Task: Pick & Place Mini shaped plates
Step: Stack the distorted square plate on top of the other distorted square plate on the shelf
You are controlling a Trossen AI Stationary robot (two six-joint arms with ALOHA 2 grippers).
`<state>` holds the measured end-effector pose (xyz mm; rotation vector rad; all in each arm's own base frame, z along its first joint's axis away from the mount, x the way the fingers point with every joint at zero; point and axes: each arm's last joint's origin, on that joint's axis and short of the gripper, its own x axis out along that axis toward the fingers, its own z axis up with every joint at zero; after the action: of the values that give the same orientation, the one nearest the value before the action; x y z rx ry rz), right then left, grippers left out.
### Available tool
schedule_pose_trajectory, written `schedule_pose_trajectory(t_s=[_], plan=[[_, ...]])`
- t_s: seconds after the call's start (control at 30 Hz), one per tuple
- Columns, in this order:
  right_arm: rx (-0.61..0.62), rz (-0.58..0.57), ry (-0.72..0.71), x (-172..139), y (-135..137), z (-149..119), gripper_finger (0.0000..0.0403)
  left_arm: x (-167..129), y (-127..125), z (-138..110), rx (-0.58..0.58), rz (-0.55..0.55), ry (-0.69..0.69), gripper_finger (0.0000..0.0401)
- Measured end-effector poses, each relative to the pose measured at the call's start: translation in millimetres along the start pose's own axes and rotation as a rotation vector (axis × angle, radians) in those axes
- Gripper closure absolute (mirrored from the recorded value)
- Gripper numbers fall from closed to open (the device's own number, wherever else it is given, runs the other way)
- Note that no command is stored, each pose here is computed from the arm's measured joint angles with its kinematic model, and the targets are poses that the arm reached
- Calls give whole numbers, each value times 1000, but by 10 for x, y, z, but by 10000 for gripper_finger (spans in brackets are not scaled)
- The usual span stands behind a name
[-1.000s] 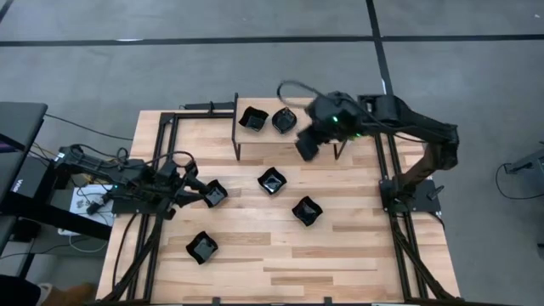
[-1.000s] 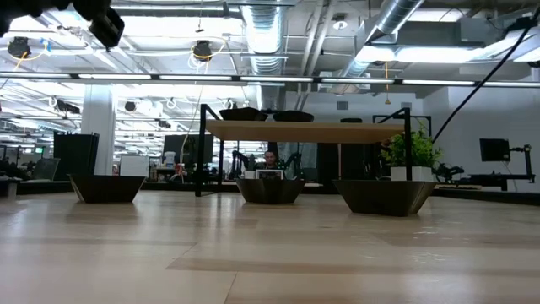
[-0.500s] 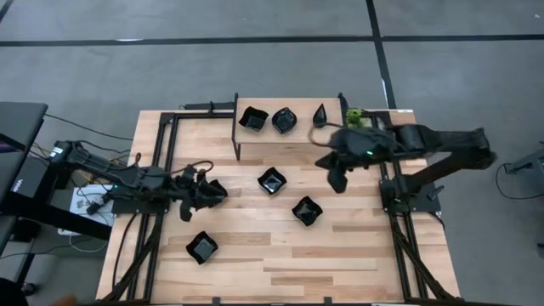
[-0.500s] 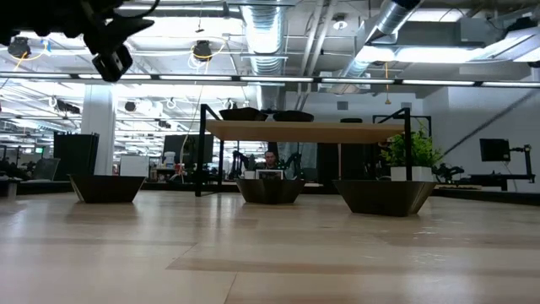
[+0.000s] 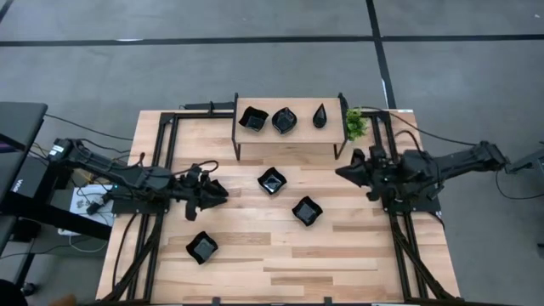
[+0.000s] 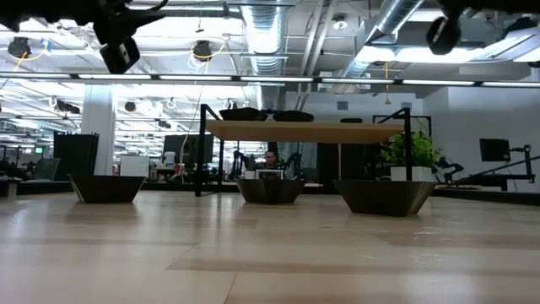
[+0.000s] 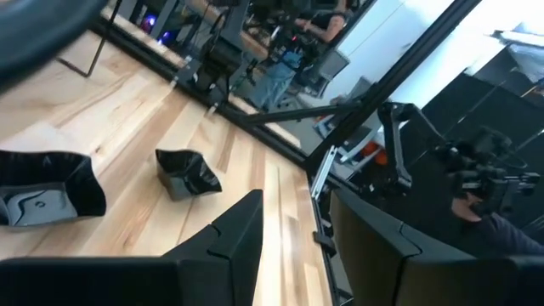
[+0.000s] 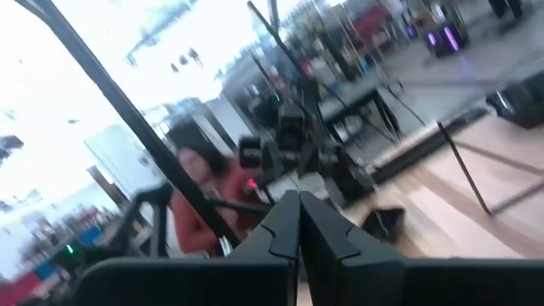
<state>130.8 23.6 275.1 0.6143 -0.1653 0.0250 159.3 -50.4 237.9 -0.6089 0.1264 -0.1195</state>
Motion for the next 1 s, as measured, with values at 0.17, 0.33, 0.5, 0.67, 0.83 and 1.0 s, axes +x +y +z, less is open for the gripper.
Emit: schedule_pose_trajectory(t_s=[0.17, 0.33, 0.5, 0.67, 0.83, 1.0], plan=[[-49, 76, -111, -112, -101, -137, 403, 139, -84, 70, 4, 43, 55, 261], [-175, 135, -238, -218, -134, -152, 403, 234, -110, 84, -30, 182, 194, 261], [-199, 149, -294, -294, -143, -115, 403, 213, -78, 75, -69, 351, 289, 261], [-216, 124, -244, -289, -170, -159, 403, 126, 43, 31, -107, 522, 337, 261], [-233, 99, -188, -270, -198, -213, 403, 25, 250, 14, -180, 701, 421, 270], [-235, 96, -182, -269, -202, -219, 403, -39, 405, 53, -175, 788, 480, 285]])
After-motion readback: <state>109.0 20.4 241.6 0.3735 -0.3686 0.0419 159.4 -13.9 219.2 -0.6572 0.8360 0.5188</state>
